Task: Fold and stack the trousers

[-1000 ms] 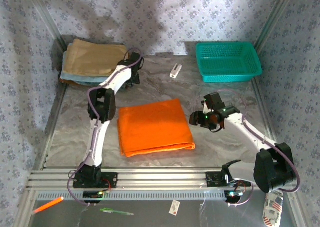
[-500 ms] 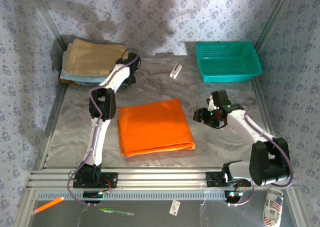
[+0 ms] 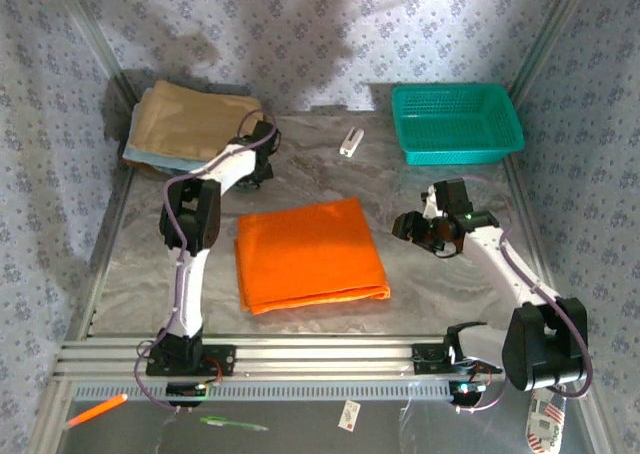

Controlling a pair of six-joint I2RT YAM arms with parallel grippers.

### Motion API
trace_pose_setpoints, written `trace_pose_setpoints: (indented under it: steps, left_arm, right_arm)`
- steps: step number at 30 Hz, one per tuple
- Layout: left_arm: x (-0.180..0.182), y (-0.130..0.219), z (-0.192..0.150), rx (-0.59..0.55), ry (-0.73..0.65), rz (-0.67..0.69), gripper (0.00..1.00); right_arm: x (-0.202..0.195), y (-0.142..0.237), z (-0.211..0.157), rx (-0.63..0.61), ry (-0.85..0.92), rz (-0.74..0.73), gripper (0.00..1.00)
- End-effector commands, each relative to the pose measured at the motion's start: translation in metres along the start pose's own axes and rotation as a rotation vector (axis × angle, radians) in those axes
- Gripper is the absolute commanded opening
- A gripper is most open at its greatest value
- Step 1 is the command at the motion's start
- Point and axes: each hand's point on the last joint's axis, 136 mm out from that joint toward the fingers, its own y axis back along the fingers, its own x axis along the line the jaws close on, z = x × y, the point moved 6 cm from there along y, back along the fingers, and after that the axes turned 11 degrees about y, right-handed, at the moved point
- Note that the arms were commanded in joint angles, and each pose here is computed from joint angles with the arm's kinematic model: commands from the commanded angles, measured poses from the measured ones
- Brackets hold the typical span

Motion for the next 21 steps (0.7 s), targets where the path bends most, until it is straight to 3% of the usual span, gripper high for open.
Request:
trace_pose_setpoints:
  steps: [1, 8, 9, 11, 12, 14, 16, 17, 21]
  left_arm:
    - [-0.063, 0.024, -0.104, 0.271, -0.047, -0.196, 0.00]
    - [-0.116, 0.045, -0.117, 0.298, -0.031, -0.332, 0.00]
    - [-0.120, 0.049, -0.113, 0.299, -0.041, -0.358, 0.10]
    - [-0.126, 0.066, -0.105, 0.287, -0.082, -0.415, 0.42]
    - [-0.127, 0.077, -0.100, 0.280, -0.103, -0.452, 0.53]
    - [-0.122, 0.106, -0.087, 0.243, -0.141, -0.493, 0.70]
    - [-0.110, 0.135, -0.078, 0.213, -0.164, -0.532, 0.80]
    - [-0.100, 0.151, -0.074, 0.194, -0.169, -0.553, 0.96]
    - [-0.044, 0.193, -0.079, 0.147, -0.140, -0.601, 1.00]
  right_arm:
    - [-0.001, 0.004, -0.011, 0.017, -0.025, 0.011, 0.54]
    - [-0.005, 0.010, -0.027, 0.023, -0.032, -0.005, 0.56]
    - [-0.005, 0.009, -0.028, 0.026, -0.036, -0.005, 0.56]
    - [-0.005, 0.009, -0.031, 0.036, -0.035, -0.001, 0.58]
    - [-0.005, 0.009, -0.033, 0.039, -0.030, -0.003, 0.58]
    - [-0.006, 0.010, -0.035, 0.040, -0.021, -0.006, 0.60]
    - [-0.002, 0.008, -0.034, 0.044, -0.008, 0.013, 0.62]
    - [0.001, 0.007, -0.033, 0.045, 0.004, 0.024, 0.63]
    - [0.013, -0.006, -0.030, 0.075, 0.090, -0.022, 0.67]
